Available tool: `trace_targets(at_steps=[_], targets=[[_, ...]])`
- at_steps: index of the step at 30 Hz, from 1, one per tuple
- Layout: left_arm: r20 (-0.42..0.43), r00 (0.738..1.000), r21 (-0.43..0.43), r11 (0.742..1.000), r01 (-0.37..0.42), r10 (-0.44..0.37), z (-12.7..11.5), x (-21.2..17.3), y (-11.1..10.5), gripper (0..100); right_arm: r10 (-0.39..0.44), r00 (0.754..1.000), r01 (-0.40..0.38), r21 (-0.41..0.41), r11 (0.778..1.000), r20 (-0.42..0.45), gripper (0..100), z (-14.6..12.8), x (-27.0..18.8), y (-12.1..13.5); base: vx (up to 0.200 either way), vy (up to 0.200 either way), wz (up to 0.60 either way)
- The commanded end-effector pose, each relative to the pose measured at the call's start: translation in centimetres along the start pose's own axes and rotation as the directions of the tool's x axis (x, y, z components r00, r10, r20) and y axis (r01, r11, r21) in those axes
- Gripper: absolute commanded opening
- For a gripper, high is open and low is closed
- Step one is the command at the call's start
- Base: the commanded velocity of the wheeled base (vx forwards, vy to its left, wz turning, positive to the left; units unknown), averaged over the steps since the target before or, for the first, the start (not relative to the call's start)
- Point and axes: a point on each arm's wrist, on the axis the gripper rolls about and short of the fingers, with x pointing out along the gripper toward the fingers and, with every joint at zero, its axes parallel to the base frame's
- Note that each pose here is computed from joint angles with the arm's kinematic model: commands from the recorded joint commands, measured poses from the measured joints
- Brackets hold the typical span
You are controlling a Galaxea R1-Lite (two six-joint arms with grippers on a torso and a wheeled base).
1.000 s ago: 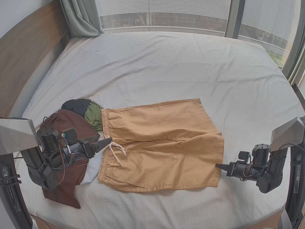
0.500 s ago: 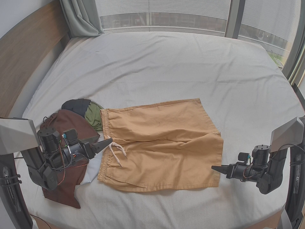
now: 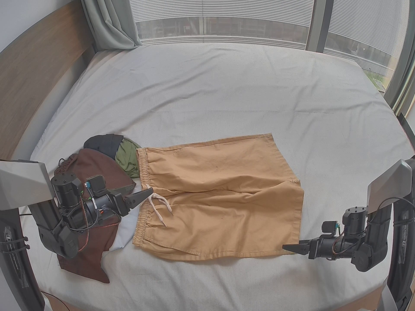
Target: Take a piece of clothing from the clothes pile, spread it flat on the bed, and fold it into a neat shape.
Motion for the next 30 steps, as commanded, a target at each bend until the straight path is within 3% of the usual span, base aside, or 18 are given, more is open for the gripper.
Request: trace_targets(at_steps=[1,9,10,25,29,30], targets=[[-0.001,1.000,-0.001,1.000,0.001,-0.001,0.0,0.0,0.0,100,0.030,0.999,-0.029,0.012,1.000,-0.040,100,-0.7,0.3,0.3,0.000,0.000,0.00],[-0.001,1.000,-0.002,1.000,-0.001,0.001,-0.1,0.0,0.1,100,0.029,0.998,-0.028,0.018,0.999,-0.048,100,-1.0,0.4,0.2,0.000,0.000,0.00],[-0.003,1.000,-0.003,1.000,-0.001,0.001,-0.1,0.0,0.1,100,0.026,0.999,-0.025,0.016,1.000,-0.045,0,-0.9,0.5,0.2,0.000,0.000,0.00],[-0.034,0.999,-0.039,0.999,-0.019,0.018,-0.9,-0.8,1.0,100,0.020,0.999,-0.020,0.022,1.000,-0.045,0,-1.0,0.7,-0.1,0.000,0.000,0.00],[-0.080,0.997,-0.069,0.998,0.000,-0.005,-1.9,-1.8,1.0,100,0.020,0.999,-0.020,0.020,1.000,-0.045,0,-1.0,0.7,-0.1,0.000,0.000,0.00],[-0.124,0.990,-0.092,0.994,0.054,-0.065,-2.7,-2.9,1.0,100,0.021,0.999,-0.020,0.019,1.000,-0.044,0,-0.9,0.7,-0.1,0.000,0.000,0.00]])
